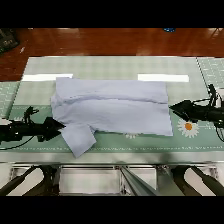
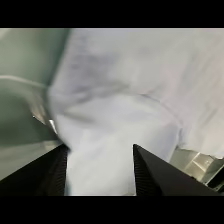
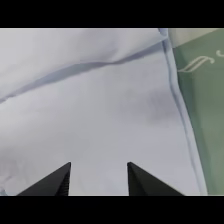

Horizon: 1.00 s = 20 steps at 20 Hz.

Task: Fold the shirts.

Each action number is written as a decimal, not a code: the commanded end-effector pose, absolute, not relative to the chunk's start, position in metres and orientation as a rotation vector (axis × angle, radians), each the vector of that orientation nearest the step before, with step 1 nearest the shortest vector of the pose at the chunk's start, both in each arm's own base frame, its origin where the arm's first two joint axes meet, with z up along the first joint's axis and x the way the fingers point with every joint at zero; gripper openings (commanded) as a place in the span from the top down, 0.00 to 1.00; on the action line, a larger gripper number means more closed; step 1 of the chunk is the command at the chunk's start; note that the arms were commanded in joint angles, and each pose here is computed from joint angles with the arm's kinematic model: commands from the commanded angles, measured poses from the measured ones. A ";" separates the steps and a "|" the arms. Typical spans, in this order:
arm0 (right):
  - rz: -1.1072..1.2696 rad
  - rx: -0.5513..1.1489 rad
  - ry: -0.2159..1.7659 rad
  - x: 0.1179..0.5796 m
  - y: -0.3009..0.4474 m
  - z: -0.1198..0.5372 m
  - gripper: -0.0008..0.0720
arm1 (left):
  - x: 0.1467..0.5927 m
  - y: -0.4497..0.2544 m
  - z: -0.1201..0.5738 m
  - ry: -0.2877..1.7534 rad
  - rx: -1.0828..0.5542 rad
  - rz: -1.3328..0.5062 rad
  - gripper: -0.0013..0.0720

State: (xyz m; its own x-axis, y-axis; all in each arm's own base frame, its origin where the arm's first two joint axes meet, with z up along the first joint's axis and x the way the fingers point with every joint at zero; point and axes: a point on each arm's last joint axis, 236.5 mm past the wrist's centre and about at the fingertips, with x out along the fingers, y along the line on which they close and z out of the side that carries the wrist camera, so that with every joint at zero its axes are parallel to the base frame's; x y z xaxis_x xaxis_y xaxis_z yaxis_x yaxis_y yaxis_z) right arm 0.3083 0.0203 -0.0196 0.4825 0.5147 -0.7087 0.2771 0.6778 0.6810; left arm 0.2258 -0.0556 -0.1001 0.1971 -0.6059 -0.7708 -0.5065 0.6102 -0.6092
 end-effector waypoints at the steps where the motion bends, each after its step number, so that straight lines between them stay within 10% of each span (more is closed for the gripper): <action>1: 0.111 0.898 1.023 0.316 -0.010 -0.005 0.42 | 0.232 -0.072 -0.113 1.448 -0.956 -0.097 0.31; 3: -0.052 0.893 1.023 0.301 -0.063 -0.015 0.42 | 0.236 -0.071 -0.112 1.450 -0.965 -0.089 0.51; 5: -0.200 0.874 1.163 0.254 -0.094 -0.044 0.42 | 0.240 -0.070 -0.108 1.441 -0.942 -0.113 0.96; 20: -0.005 0.943 1.522 0.225 0.028 -0.118 0.42 | 0.247 -0.071 -0.097 1.430 -0.911 -0.164 0.96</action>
State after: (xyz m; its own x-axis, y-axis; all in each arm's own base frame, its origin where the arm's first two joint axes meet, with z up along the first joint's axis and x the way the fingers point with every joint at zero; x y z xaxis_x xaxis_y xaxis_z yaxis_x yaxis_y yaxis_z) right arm 0.2103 0.0138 -0.1056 0.1077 0.5278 -0.8425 0.5589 0.6687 0.4904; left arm 0.2469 -0.0701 -0.0977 0.1940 -0.6008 -0.7755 -0.4150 0.6661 -0.6198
